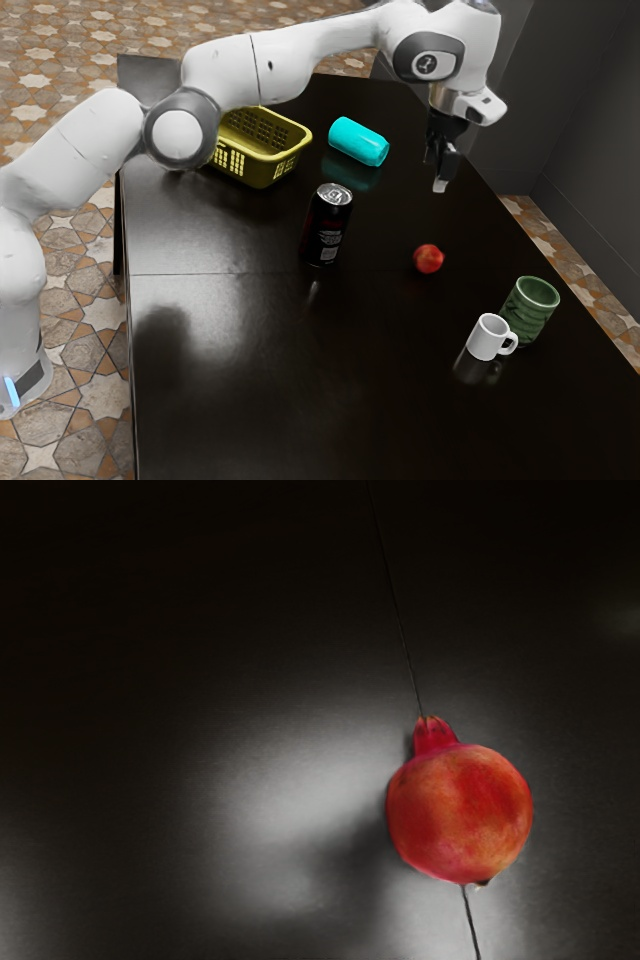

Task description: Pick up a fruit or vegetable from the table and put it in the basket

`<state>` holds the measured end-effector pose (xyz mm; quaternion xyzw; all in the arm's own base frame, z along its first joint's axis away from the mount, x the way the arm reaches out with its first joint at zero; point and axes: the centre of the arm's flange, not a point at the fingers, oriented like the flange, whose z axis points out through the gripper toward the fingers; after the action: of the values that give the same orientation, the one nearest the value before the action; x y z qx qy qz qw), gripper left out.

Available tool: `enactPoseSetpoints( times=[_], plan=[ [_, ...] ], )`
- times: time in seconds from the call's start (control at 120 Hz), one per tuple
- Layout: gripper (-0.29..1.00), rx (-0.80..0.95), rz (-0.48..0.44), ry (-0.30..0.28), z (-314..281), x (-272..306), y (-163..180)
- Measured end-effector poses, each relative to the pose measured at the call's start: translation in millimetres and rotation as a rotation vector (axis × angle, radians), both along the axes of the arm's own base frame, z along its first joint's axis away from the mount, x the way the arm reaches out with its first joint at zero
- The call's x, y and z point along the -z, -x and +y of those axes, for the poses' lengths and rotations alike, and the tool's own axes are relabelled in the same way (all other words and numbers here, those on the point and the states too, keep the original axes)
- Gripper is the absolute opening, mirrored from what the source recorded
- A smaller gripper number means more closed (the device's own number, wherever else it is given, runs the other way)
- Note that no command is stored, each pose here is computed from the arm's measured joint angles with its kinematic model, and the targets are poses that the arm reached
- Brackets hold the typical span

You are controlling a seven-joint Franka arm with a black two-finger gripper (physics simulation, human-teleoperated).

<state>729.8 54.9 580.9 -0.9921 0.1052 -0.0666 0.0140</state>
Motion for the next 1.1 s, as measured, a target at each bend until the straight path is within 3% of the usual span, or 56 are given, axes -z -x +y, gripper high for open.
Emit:
enactPoseSetpoints(
  times=[0.25,0.433,0.55,0.65,1.1],
  plan=[
    [0.70,0.026,0.090,0.062,21,86,-25],
    [0.70,0.074,0.048,0.040,-4,68,-26],
    [0.70,0.119,0.010,0.101,-15,67,-31],
    [0.70,0.141,0.016,0.135,-21,89,-38],
    [0.70,0.142,0.059,0.148,-13,123,-44]
  ],
)
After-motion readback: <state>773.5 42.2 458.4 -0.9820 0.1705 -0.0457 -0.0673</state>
